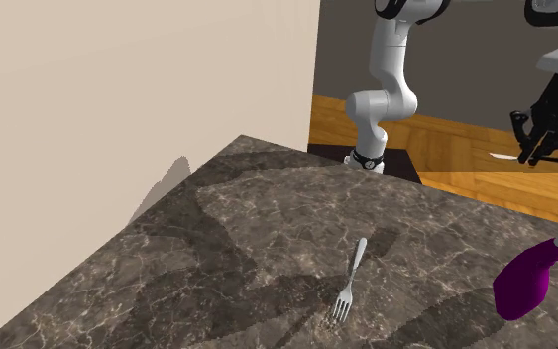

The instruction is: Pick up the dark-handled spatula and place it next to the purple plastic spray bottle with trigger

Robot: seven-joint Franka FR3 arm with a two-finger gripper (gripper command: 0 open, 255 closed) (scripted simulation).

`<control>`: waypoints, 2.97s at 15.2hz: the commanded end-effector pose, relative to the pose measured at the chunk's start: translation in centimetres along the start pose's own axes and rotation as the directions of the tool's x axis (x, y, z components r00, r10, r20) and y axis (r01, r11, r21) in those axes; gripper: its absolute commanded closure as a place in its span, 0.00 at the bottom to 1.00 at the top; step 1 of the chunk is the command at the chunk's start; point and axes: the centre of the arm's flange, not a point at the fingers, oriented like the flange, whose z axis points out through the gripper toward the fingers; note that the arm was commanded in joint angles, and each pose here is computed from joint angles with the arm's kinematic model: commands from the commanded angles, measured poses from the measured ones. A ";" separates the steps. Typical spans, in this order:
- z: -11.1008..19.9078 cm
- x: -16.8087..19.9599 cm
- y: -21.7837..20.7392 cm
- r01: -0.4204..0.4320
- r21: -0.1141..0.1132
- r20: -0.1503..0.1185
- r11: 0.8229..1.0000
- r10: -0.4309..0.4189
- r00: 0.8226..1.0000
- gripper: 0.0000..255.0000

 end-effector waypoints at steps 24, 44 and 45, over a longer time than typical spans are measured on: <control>13.2 -0.8 0.0 0.000 0.000 0.000 1.000 0.000 1.000 1.00; 23.7 -1.5 0.0 0.000 0.000 0.000 1.000 0.000 1.000 1.00; 24.0 -1.5 0.0 0.000 0.000 0.000 1.000 0.000 1.000 1.00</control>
